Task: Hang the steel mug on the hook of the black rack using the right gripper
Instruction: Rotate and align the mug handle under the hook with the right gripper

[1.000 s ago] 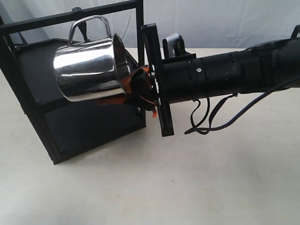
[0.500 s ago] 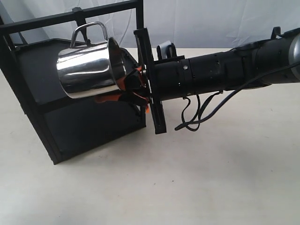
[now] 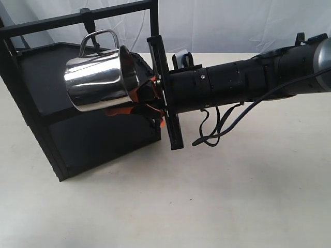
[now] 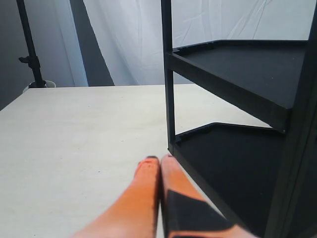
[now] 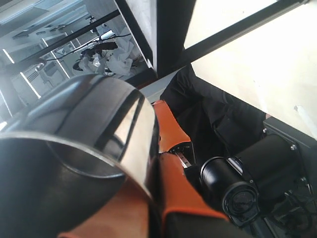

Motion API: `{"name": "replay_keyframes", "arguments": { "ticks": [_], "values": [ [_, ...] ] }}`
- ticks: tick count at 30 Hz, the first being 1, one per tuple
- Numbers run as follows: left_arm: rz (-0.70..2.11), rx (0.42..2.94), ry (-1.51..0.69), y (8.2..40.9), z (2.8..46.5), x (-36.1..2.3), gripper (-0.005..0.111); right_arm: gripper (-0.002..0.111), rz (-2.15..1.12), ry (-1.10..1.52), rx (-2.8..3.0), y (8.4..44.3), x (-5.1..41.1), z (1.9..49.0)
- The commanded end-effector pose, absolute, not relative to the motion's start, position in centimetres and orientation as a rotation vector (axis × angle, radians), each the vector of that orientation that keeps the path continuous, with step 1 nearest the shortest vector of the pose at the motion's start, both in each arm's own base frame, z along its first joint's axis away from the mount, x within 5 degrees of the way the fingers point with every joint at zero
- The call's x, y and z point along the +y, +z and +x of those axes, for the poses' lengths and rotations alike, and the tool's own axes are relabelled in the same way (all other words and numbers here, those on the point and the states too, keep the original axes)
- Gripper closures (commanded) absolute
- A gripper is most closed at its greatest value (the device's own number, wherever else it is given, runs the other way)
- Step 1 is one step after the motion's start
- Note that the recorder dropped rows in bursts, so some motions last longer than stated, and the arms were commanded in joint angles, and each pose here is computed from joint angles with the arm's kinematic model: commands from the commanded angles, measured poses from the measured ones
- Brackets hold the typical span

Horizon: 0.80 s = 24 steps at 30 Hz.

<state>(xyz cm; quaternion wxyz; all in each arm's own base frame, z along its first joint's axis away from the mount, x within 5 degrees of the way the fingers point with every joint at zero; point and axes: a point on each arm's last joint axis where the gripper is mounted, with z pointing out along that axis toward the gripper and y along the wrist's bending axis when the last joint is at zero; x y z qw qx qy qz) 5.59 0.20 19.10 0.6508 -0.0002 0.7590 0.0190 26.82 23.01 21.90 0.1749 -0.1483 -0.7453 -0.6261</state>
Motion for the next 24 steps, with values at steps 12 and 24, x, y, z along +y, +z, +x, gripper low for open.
{"name": "replay_keyframes", "arguments": {
  "ticks": [12, 24],
  "values": [
    [-0.002, 1.714, 0.040, 19.23, 5.55, 0.19, 0.105, 0.109, -0.421, -1.768, -2.145, 21.90, 23.03, 26.92],
    [-0.002, 1.714, 0.040, 19.23, 5.55, 0.19, 0.105, 0.109, -0.421, -1.744, -2.189, 21.58, 22.97, 26.98]
  ]
}}
